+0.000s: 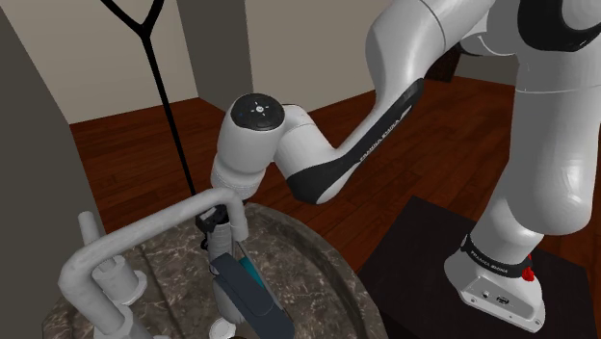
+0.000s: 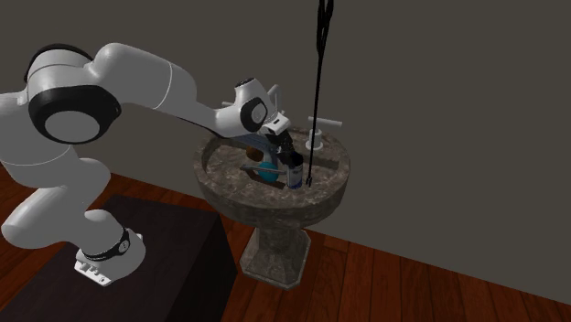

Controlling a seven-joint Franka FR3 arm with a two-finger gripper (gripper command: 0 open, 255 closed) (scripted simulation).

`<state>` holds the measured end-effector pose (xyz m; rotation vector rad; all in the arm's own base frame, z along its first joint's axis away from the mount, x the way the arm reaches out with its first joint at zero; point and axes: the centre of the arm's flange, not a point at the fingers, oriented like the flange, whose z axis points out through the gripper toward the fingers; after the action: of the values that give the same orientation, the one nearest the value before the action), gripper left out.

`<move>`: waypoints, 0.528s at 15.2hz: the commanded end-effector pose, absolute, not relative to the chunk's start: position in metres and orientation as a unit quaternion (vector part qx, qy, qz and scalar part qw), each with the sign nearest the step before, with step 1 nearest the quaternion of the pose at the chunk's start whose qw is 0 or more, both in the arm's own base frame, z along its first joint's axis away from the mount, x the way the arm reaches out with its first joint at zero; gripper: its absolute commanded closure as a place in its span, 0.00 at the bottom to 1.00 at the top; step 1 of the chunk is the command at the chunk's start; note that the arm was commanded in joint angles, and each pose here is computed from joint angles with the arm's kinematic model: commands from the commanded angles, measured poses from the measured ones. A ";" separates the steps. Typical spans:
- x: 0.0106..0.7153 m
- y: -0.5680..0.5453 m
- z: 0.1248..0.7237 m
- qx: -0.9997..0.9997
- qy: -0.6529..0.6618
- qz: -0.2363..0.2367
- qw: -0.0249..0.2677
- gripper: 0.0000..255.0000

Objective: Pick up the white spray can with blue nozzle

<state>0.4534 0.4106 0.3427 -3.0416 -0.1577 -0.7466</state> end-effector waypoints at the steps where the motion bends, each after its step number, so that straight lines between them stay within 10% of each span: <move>1: 0.446 0.417 0.335 -0.971 -0.057 -0.234 0.004 1.00; 8: 0.446 0.417 0.372 -0.971 -0.057 -0.234 0.004 1.00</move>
<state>0.4515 0.4100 0.3635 -3.0538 -0.1608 -0.7267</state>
